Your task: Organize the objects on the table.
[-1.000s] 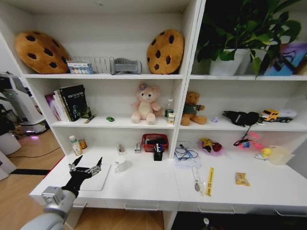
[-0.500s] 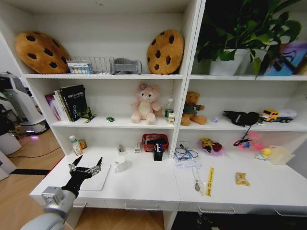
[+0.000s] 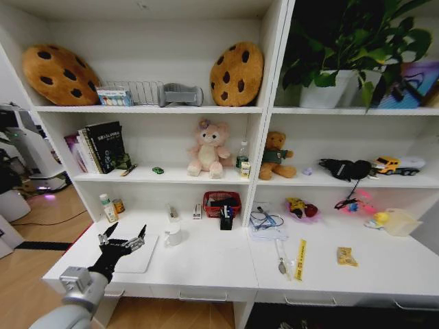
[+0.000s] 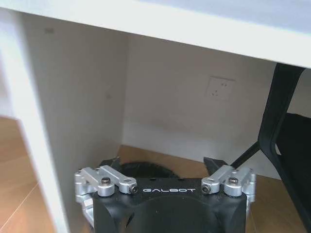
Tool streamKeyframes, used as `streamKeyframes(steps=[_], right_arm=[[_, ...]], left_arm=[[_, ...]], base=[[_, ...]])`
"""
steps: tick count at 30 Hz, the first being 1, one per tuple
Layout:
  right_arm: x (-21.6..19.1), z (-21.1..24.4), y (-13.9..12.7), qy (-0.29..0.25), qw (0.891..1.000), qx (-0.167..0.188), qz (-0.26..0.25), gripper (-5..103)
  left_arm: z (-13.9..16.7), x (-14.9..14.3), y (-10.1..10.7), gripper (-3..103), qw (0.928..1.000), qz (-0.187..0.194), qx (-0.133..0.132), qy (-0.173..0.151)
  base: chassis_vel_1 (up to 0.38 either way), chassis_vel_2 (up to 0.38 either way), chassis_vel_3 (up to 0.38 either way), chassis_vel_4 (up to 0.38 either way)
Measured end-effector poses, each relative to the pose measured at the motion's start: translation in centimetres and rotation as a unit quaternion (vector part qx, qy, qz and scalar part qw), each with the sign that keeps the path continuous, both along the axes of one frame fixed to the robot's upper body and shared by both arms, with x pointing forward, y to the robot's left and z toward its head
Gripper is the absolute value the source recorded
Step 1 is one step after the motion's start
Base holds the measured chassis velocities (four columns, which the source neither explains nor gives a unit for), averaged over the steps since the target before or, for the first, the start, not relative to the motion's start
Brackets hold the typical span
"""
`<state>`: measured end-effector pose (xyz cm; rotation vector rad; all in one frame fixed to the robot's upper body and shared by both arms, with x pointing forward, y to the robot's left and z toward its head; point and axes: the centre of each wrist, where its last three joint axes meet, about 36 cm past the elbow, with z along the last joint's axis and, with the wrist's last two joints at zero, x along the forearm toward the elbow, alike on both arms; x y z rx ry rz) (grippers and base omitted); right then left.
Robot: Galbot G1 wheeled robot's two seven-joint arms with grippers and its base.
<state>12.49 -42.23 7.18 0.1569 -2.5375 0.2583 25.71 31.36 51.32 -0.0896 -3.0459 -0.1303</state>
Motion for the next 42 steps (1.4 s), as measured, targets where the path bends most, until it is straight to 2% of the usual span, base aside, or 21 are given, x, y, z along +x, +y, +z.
streamKeyframes(steps=[3,5,7,9,10,11,12,13,14,15,17,18,20,21,22,24,26,27,30,39,42], right_arm=[[-2.0,1.8,-0.4,-0.01,1.0,-0.001,0.011,99],[-6.0,5.1,-0.1,-0.022,1.0,0.01,0.014,100],[-6.9,6.5,0.2,-0.029,0.999,0.016,0.014,100],[-7.8,12.9,1.8,-0.085,0.995,0.038,0.019,100],[-7.8,12.9,1.8,-0.085,0.995,0.038,0.019,100],[-7.6,15.0,2.5,-0.106,0.993,0.045,0.02,100],[-6.4,18.3,3.6,-0.143,0.988,0.055,0.019,100],[-6.4,18.3,3.6,-0.143,0.988,0.055,0.019,100],[-4.7,21.6,4.6,-0.179,0.981,0.068,0.011,100],[-4.7,21.6,4.6,-0.179,0.981,0.068,0.011,100],[-0.8,27.5,5.5,-0.236,0.967,0.096,-0.002,100],[1.4,30.0,5.5,-0.257,0.961,0.102,-0.005,100],[2.8,31.3,5.3,-0.269,0.958,0.103,-0.008,101],[5.4,33.0,4.6,-0.288,0.952,0.101,-0.015,99],[5.4,33.0,4.6,-0.288,0.952,0.101,-0.015,99],[10.1,34.3,2.3,-0.314,0.944,0.097,-0.01,95],[11.5,34.4,1.4,-0.32,0.943,0.09,-0.009,92],[13.4,34.3,0.2,-0.326,0.942,0.081,-0.013,97],[15.3,34.2,-0.7,-0.329,0.941,0.073,-0.026,100],[14.8,32.0,-1.5,-0.304,0.947,0.077,-0.065,100],[14.3,31.0,-2.6,-0.297,0.948,0.067,-0.093,100]], left_arm=[[0.0,0.0,0.0,100,1.0,0.0,0.0,0.0],[0.0,0.0,0.0,100,1.0,0.0,0.0,0.0],[0.0,0.0,0.0,100,1.0,0.0,0.0,0.0],[0.0,0.0,0.0,100,1.0,0.0,0.0,0.0],[0.0,0.0,0.0,100,1.0,0.0,0.0,0.0],[0.0,0.0,0.0,100,1.0,0.0,0.0,0.0],[0.0,0.0,0.0,100,1.0,0.0,0.0,0.0],[0.0,0.0,0.0,100,1.0,0.0,0.0,0.0],[0.0,0.0,0.0,100,1.0,0.0,0.0,0.0],[0.0,0.0,0.0,100,1.0,0.0,0.0,0.0],[0.0,0.0,0.0,100,1.0,0.0,0.0,0.0],[0.0,0.0,0.0,100,1.0,0.0,0.0,0.0],[0.0,0.0,0.0,100,1.0,0.0,0.0,0.0],[0.0,0.0,0.0,100,1.0,0.0,0.0,0.0],[0.0,0.0,0.0,100,1.0,0.0,0.0,0.0],[0.0,0.0,0.0,100,1.0,0.0,0.0,0.0],[0.0,0.0,0.0,100,1.0,0.0,0.0,0.0],[0.0,0.0,0.0,100,1.0,0.0,0.0,0.0],[0.0,0.0,0.0,100,1.0,0.0,0.0,0.0],[0.0,0.0,0.0,100,1.0,0.0,0.0,0.0],[0.0,0.0,0.0,100,1.0,0.0,0.0,0.0]], base=[[0.0,0.0,0.0,0.0],[0.0,0.0,0.0,0.0],[0.0,0.0,0.0,0.0],[0.0,0.0,0.0,0.0],[0.0,0.0,0.0,0.0],[0.0,0.0,0.0,0.0],[0.0,0.0,0.0,0.0],[0.0,0.0,0.0,0.0],[0.0,0.0,0.0,0.0],[0.0,0.0,0.0,0.0],[0.0,0.0,0.0,0.0],[0.0,0.0,0.0,0.0],[0.0,0.0,0.0,0.0],[0.0,0.0,0.0,0.0],[0.0,0.0,0.0,0.0],[0.0,0.0,0.0,0.0],[0.0,0.0,0.0,0.0],[0.0,0.0,0.0,0.0],[0.0,0.0,0.0,0.0],[0.0,0.0,0.0,0.0],[-0.038,-0.029,0.034,0.034]])
